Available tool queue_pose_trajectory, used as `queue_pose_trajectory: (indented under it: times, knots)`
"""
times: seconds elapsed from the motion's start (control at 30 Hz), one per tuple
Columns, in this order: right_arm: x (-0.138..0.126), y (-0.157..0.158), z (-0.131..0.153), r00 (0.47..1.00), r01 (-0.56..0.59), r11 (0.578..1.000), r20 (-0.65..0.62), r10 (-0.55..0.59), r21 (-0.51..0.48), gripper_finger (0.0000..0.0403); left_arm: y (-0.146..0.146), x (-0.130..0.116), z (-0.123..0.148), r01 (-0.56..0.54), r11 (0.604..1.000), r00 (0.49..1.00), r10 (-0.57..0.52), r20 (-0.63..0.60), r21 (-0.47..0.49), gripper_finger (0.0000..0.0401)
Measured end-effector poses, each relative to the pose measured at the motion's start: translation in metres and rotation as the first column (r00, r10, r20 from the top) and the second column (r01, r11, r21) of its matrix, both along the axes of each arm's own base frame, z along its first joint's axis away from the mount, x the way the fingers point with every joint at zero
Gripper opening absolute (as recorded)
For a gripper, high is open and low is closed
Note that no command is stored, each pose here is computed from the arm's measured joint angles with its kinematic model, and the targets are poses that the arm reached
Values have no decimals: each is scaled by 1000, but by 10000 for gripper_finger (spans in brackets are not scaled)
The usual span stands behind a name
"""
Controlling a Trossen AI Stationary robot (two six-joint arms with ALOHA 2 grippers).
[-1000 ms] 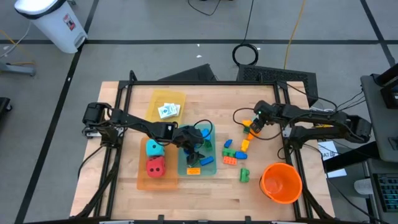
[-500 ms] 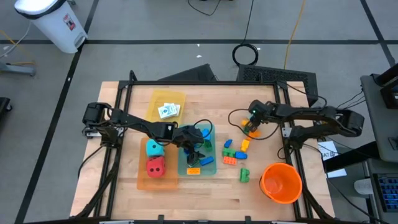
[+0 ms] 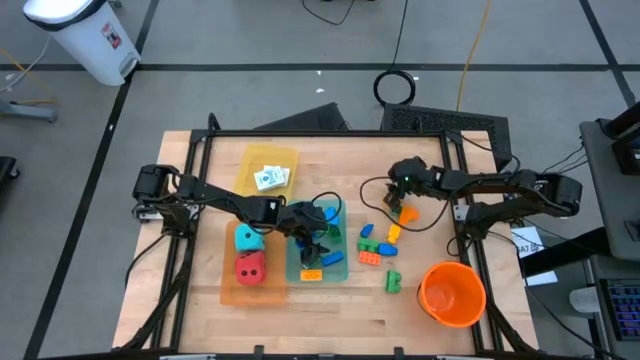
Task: Pick & Place Toys
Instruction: Put the light blue game piece into the green bin
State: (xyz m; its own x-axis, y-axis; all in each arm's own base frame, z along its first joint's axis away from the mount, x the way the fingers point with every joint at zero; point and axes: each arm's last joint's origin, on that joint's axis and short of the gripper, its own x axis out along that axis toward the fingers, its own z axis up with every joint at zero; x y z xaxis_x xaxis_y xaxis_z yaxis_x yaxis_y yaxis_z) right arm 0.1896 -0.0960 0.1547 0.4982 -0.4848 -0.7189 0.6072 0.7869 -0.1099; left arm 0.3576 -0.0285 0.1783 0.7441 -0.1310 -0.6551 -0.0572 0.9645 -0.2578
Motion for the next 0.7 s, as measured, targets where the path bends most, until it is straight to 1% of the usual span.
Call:
queue_pose_trajectory:
  times: [0.13, 0.2, 0.27, 0.33, 0.47, 0.57, 0.63, 0.7]
  knots:
    - [-16, 3, -12, 988, 109, 984, -127, -91, 142, 168, 0, 0, 0, 0, 1000, 1000, 0, 0, 0, 365]
    - [-22, 2, -15, 978, 150, 971, -170, -119, 185, 184, 0, 0, 0, 0, 1000, 1000, 0, 0, 0, 365]
    - [-25, 1, -16, 978, 151, 963, -173, -113, 226, 201, 0, 0, 0, 0, 1000, 1000, 0, 0, 0, 365]
    - [-24, 1, -16, 984, 126, 957, -155, -87, 260, 216, 0, 0, 0, 0, 1000, 1000, 0, 0, 0, 365]
    - [-23, 3, -16, 986, 102, 960, -154, -63, 260, 239, 0, 0, 0, 0, 1000, 1000, 0, 0, 0, 365]
    - [-23, 2, -16, 986, 78, 965, -161, -38, 248, 243, 0, 0, 0, 6, 1000, 1000, -6, 2, 7, 365]
    - [-23, 3, -16, 986, 73, 967, -166, -32, 246, 236, 0, 0, 0, 7, 1000, 1000, -7, 2, 8, 365]
    - [-24, 3, -16, 984, 75, 965, -176, -31, 251, 218, 0, 0, 0, 7, 1000, 1000, -7, 2, 8, 365]
